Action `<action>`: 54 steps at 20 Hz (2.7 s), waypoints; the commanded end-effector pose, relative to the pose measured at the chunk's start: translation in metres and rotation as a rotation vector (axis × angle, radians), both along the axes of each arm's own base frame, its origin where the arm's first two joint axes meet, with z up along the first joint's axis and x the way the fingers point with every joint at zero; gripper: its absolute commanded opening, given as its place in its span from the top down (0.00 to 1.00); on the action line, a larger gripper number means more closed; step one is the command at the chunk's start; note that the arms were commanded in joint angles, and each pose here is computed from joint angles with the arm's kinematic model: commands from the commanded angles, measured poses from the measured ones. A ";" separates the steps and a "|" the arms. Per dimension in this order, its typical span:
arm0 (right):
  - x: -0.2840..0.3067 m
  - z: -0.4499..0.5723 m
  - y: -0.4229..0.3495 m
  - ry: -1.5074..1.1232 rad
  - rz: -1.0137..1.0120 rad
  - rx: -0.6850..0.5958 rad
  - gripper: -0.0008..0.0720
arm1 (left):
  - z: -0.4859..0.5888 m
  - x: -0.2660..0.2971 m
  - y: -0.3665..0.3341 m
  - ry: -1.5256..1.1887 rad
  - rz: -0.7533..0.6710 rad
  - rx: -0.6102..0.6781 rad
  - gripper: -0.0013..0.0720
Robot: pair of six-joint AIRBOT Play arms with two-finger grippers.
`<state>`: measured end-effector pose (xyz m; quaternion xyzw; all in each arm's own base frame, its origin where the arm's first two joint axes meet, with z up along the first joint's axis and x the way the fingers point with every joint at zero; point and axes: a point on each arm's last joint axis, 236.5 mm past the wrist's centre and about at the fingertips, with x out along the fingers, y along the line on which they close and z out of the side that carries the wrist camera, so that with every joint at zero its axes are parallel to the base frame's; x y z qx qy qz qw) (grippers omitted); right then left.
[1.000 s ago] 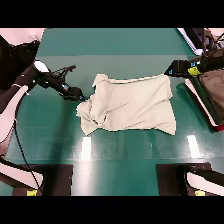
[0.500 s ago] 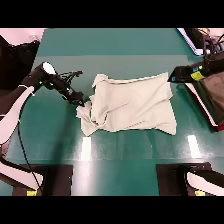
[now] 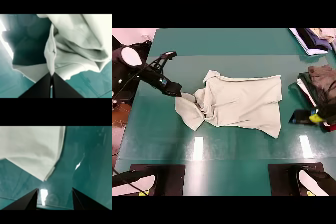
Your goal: Fold the shirts.
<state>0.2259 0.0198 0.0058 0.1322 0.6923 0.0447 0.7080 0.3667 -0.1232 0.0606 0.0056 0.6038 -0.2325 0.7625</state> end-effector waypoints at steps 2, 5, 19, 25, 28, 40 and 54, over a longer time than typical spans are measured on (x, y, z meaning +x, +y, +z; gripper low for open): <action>-0.040 -0.046 0.028 0.069 -0.064 0.121 0.34 | -0.010 -0.023 0.007 0.008 0.040 0.014 0.95; -0.033 -0.064 0.039 0.011 -0.120 0.167 0.34 | -0.043 -0.049 0.009 0.101 0.048 0.019 0.95; -0.013 -0.090 0.047 -0.005 -0.185 0.218 0.81 | -0.053 -0.048 0.005 0.077 0.106 -0.016 0.95; 0.039 0.022 0.040 -0.385 -0.107 0.189 0.97 | 0.062 -0.014 0.007 -0.314 0.161 -0.081 0.95; 0.073 0.170 0.031 -0.806 -0.101 0.137 0.97 | 0.217 -0.019 0.011 -0.732 0.179 -0.172 0.95; -0.047 0.490 0.053 -1.593 -0.003 0.040 0.97 | 0.566 -0.243 0.036 -1.678 0.141 -0.441 0.95; 0.083 0.250 0.001 -0.422 -0.087 0.038 0.97 | 0.265 -0.017 0.029 -0.759 0.156 -0.057 0.95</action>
